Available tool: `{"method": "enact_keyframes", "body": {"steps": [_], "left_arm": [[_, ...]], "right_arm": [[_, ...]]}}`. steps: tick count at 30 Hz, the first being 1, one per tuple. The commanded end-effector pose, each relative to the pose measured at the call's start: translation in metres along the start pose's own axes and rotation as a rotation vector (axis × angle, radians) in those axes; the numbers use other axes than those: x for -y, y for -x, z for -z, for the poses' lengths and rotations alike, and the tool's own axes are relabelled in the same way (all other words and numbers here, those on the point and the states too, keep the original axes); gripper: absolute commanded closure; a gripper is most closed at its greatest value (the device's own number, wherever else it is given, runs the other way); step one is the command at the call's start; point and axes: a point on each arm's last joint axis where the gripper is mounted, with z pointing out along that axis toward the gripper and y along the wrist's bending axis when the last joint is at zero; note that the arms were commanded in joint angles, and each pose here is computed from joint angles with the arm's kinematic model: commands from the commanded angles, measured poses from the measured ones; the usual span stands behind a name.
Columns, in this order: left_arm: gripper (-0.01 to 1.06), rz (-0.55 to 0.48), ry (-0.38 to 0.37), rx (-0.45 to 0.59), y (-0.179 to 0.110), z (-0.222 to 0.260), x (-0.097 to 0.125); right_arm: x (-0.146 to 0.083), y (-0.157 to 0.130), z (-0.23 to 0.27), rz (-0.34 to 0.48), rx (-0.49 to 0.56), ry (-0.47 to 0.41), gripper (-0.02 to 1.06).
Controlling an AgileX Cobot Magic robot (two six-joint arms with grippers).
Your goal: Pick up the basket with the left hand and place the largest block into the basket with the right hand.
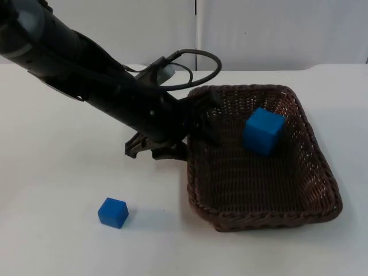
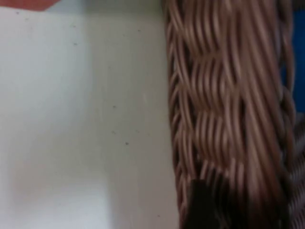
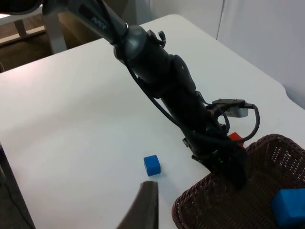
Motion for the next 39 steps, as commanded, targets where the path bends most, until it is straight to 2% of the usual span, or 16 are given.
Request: {"method": "enact_keyframes", "body": {"steps": [1,5,8,14,22,31,36,37,39], "left_arm": [[0.41,0.006,-0.037,-0.01,0.0,0.002,0.008],[0.4,-0.01,-0.039,-0.014,0.002,0.007,0.007],[0.4,-0.063,-0.018,-0.006,0.004,0.014,0.009],[0.4,-0.156,0.03,0.074,0.019,0.048,0.017],[0.4,-0.211,0.092,0.122,0.026,0.086,0.029],[0.41,-0.331,0.066,0.167,0.022,0.132,0.062],[0.41,-0.448,0.045,0.161,0.007,0.16,0.089],[0.41,-0.448,0.045,0.161,0.007,0.16,0.089],[0.41,-0.523,0.046,0.164,-0.004,0.171,0.103]], "right_arm": [[-0.001,-0.001,0.002,0.006,0.002,0.002,0.21],[-0.001,0.0,0.002,0.01,0.003,0.002,0.21],[-0.001,0.0,0.002,0.01,0.003,0.002,0.21],[-0.001,0.0,0.002,0.01,0.003,0.002,0.21],[0.0,0.0,0.002,0.013,0.004,-0.002,0.21],[0.0,0.0,0.002,0.013,0.006,-0.002,0.21],[-0.001,0.0,0.002,0.01,0.01,0.0,0.21],[-0.001,0.0,0.002,0.01,0.01,0.0,0.21],[-0.001,0.0,0.001,0.009,0.007,0.001,0.21]]}}
